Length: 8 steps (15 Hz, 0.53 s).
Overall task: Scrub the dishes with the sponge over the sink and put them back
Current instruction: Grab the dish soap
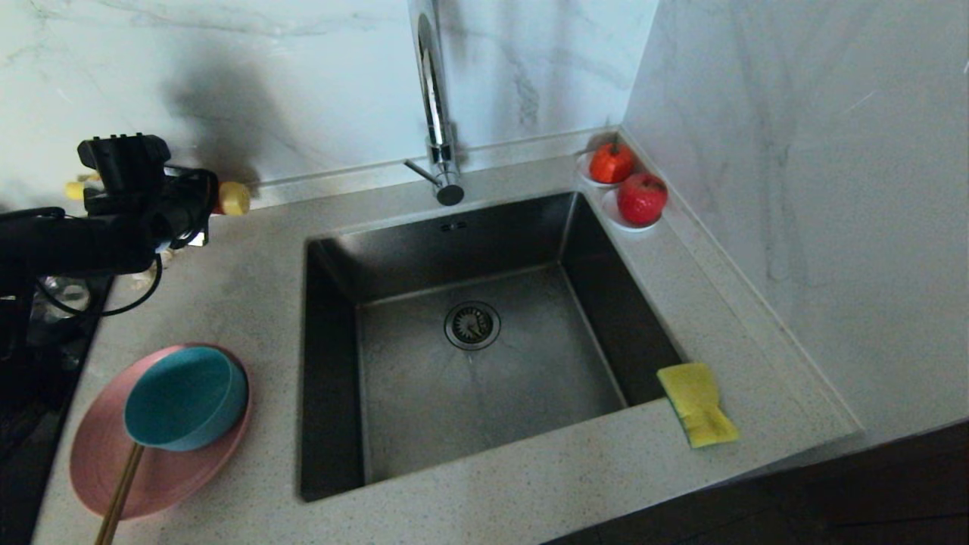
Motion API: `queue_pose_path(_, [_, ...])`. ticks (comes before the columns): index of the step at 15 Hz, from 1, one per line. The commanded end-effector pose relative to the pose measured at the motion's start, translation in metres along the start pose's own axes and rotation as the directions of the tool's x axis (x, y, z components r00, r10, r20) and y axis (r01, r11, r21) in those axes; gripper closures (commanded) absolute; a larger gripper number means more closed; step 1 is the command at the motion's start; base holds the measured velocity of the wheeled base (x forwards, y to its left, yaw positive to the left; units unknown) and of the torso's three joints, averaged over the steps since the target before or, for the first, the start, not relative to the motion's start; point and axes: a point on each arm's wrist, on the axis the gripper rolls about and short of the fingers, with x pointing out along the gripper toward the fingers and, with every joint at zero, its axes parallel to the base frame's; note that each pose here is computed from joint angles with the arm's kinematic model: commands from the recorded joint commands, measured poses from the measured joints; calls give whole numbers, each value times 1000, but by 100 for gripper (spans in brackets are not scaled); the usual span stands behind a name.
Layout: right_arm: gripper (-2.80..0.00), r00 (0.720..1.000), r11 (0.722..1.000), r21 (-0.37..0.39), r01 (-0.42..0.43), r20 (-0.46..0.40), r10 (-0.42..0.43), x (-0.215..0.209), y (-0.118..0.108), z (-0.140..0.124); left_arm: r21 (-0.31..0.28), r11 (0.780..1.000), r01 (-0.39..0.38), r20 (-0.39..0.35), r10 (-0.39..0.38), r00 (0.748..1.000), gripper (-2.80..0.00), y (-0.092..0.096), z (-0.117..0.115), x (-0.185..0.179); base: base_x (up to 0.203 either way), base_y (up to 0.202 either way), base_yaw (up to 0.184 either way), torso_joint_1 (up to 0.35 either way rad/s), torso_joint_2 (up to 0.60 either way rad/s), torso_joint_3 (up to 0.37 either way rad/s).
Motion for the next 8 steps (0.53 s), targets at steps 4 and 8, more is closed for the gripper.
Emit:
queue_pose_path(4, [0, 1000, 1000, 0, 0, -1, 0, 0, 0, 0, 104, 994, 44, -13, -43, 999, 0, -20, -9, -11, 0, 0, 0, 0, 0, 0])
queue_pose_path(8, [0, 1000, 1000, 0, 0, 0, 0, 0, 0, 0, 223, 973, 58, 3, -61, 998, 0, -31, -11, -19, 0, 0, 0, 0, 0, 0])
